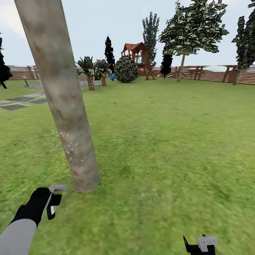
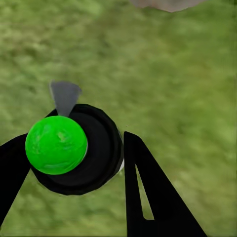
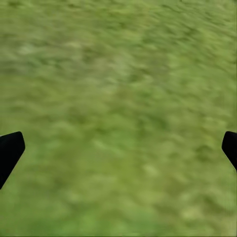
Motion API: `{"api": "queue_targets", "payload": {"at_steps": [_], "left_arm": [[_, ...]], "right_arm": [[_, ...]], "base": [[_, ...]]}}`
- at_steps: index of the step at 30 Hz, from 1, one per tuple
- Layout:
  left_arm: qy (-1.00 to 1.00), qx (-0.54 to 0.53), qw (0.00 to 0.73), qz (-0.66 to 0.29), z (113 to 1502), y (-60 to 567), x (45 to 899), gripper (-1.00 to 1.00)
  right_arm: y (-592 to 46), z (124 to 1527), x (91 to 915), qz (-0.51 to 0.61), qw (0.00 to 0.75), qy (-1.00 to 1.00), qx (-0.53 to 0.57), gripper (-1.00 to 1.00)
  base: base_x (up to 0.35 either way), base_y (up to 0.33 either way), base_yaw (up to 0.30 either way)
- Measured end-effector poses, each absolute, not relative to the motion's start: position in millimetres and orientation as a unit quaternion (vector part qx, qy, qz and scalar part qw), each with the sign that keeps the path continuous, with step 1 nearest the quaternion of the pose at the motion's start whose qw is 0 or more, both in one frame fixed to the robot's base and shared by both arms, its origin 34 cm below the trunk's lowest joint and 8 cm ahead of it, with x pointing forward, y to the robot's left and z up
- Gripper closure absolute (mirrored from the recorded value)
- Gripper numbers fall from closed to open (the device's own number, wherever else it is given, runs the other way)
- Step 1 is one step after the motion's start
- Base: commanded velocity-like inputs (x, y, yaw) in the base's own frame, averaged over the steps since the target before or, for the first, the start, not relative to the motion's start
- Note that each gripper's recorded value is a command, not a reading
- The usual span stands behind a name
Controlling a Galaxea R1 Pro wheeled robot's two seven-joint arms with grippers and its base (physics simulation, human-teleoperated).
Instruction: In the garden, pick up the pesticide atomizer on the floor and spray pesticide onto both trees until each tree trunk is fully covered.
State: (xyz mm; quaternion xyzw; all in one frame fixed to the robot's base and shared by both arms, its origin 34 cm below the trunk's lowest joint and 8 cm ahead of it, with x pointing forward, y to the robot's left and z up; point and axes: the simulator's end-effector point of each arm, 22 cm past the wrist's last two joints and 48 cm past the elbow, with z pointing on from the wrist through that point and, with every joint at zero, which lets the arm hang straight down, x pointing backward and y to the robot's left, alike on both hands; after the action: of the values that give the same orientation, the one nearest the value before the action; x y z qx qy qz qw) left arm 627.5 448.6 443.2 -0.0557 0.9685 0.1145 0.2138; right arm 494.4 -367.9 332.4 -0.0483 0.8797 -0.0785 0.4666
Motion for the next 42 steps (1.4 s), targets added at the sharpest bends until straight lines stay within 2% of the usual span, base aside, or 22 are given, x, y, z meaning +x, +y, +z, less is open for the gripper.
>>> {"api": "queue_targets", "payload": {"at_steps": [11, 15, 21, 25, 31, 36, 42], "left_arm": [[0.959, -0.052, 0.245, 0.133, 451, 453, 638, 1.0], [0.961, -0.05, 0.247, 0.118, 446, 431, 641, 1.0], [0.964, -0.057, 0.192, 0.176, 406, 450, 585, 1.0], [0.963, -0.073, 0.216, 0.144, 407, 422, 597, 1.0], [0.955, -0.081, 0.246, 0.144, 427, 423, 614, 1.0], [0.952, -0.082, 0.259, 0.14, 437, 421, 622, 1.0], [0.951, -0.085, 0.263, 0.139, 440, 421, 624, 1.0]], "right_arm": [[-368, 332, 494, -0.079, 0.467, 0.88, -0.048, -1.0], [-368, 332, 494, -0.079, 0.467, 0.88, -0.048, -1.0], [-367, 332, 494, -0.078, 0.467, 0.88, -0.049, -1.0], [-368, 333, 494, -0.078, 0.467, 0.88, -0.048, -1.0], [-368, 333, 495, -0.079, 0.467, 0.879, -0.048, -1.0], [-368, 333, 495, -0.079, 0.467, 0.879, -0.048, -1.0], [-368, 333, 495, -0.079, 0.467, 0.879, -0.049, -1.0]], "base": [[0.207, -0.204, 0.008], [0.214, -0.206, 0.0], [0.224, -0.202, 0.0], [0.232, -0.198, 0.0], [0.1, -0.23, 0.003], [-0.128, -0.249, 0.213], [0.122, -0.259, 0.277]]}}
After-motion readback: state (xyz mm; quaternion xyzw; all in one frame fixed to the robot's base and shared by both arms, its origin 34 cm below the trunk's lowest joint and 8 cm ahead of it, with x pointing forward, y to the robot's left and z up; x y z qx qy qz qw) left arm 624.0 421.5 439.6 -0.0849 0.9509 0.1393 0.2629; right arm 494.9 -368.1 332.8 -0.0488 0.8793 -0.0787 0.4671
